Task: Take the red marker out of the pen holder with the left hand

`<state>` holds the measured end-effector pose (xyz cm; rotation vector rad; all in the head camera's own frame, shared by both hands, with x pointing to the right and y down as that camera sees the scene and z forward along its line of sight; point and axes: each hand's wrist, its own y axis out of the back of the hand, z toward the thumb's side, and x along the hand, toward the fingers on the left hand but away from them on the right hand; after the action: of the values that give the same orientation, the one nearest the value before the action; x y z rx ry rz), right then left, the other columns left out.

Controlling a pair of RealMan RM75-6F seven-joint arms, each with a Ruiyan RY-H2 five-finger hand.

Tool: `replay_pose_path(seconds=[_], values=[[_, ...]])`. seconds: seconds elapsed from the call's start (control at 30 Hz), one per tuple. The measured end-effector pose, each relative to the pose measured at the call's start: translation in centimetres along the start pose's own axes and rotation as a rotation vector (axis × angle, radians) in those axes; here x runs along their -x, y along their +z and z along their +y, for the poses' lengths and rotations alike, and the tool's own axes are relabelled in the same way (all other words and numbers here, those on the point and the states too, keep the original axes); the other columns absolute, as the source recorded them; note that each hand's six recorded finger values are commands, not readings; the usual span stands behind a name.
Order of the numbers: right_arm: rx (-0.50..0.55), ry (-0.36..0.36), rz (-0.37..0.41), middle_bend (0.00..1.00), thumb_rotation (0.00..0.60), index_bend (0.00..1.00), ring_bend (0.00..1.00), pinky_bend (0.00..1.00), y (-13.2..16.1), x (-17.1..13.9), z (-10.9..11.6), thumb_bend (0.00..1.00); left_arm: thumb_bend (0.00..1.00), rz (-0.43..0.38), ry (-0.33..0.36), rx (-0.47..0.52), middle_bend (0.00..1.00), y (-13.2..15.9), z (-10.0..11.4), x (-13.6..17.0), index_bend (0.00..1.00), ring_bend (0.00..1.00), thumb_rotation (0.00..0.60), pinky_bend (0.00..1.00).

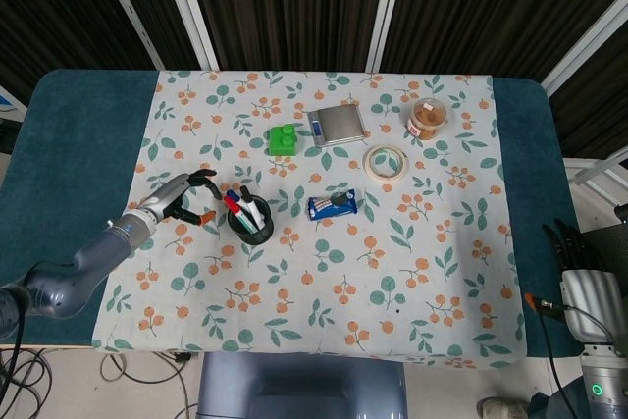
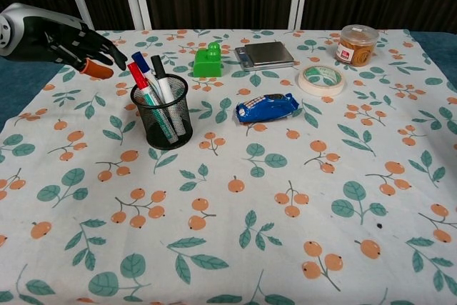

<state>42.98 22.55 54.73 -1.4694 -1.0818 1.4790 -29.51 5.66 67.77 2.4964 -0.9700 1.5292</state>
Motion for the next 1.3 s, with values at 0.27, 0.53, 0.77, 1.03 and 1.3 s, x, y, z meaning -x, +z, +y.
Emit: replay_pose_path(seconds=[0.27,0.53,0.77,1.03,1.3], values=[[0.003,0.002,-0.004,0.0,0.6,0.08,0.07,0.17,0.0,0.0,0.0,0.16,0.36,0.034,0.072,-0.034,0.05,0.7,0.0,-0.6,0.42,0.0,0.6,0.0],[0.003,0.005,-0.005,0.0,0.6,0.07,0.07,0.17,0.0,0.0,-0.1,0.16,0.36,0.04,0.06,-0.016,0.05,1.7,-1.3,-1.3,0.42,0.0,0.6,0.0],[0.004,0.004,-0.004,0.0,0.6,0.07,0.07,0.17,0.0,0.0,0.0,0.16,0.37,0.041,0.059,-0.026,0.05,2.4,-1.8,-1.4,0.46,0.0,0.6,0.0],[0.003,0.006,-0.006,0.0,0.6,0.08,0.07,0.17,0.0,0.0,-0.1,0.16,0.37,0.046,0.067,-0.026,0.05,2.5,-1.8,-1.5,0.47,0.0,0.6,0.0],[0.004,0.006,-0.009,0.0,0.6,0.07,0.07,0.17,-0.1,0.0,-0.1,0.16,0.37,0.047,0.059,-0.032,0.05,2.7,-1.9,-1.4,0.48,0.0,0.6,0.0]])
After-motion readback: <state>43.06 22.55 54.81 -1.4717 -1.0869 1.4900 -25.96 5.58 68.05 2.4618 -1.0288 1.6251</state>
